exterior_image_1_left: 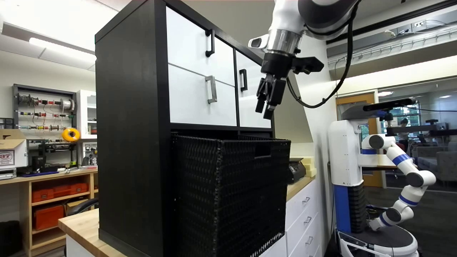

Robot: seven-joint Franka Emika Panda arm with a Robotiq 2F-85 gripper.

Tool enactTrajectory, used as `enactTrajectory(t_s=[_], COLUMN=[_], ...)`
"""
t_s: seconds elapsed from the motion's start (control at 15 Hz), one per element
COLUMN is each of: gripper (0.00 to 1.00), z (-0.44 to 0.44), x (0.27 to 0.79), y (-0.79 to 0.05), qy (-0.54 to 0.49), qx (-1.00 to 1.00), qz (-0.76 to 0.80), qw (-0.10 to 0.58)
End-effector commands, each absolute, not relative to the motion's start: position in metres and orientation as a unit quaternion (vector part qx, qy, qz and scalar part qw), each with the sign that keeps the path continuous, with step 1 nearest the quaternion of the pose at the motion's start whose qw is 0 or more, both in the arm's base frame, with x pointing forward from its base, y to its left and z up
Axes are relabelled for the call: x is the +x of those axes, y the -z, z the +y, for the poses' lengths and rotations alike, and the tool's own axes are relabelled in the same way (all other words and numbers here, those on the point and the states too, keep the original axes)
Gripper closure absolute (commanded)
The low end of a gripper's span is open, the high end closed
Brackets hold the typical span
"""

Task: Pull the black storage bin from underneath the cabinet

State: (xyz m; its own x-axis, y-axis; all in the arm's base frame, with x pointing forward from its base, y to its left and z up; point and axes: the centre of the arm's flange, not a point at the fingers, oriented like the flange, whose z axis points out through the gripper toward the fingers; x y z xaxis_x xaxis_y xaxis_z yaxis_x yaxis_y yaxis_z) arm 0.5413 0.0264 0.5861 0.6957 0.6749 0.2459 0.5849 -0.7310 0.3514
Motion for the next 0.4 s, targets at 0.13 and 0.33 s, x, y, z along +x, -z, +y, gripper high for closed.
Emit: enactTrajectory(t_s=[0.13, 0.33], gripper=[0.0, 0.0], z=[0.0099, 0.0098], x=[0.5361, 0.534], y=[-0.5927, -0.5853], qy=[-0.12, -0.13], qx=[0.959, 0.953], qz=[0.228, 0.247], qw=[0.121, 0.116])
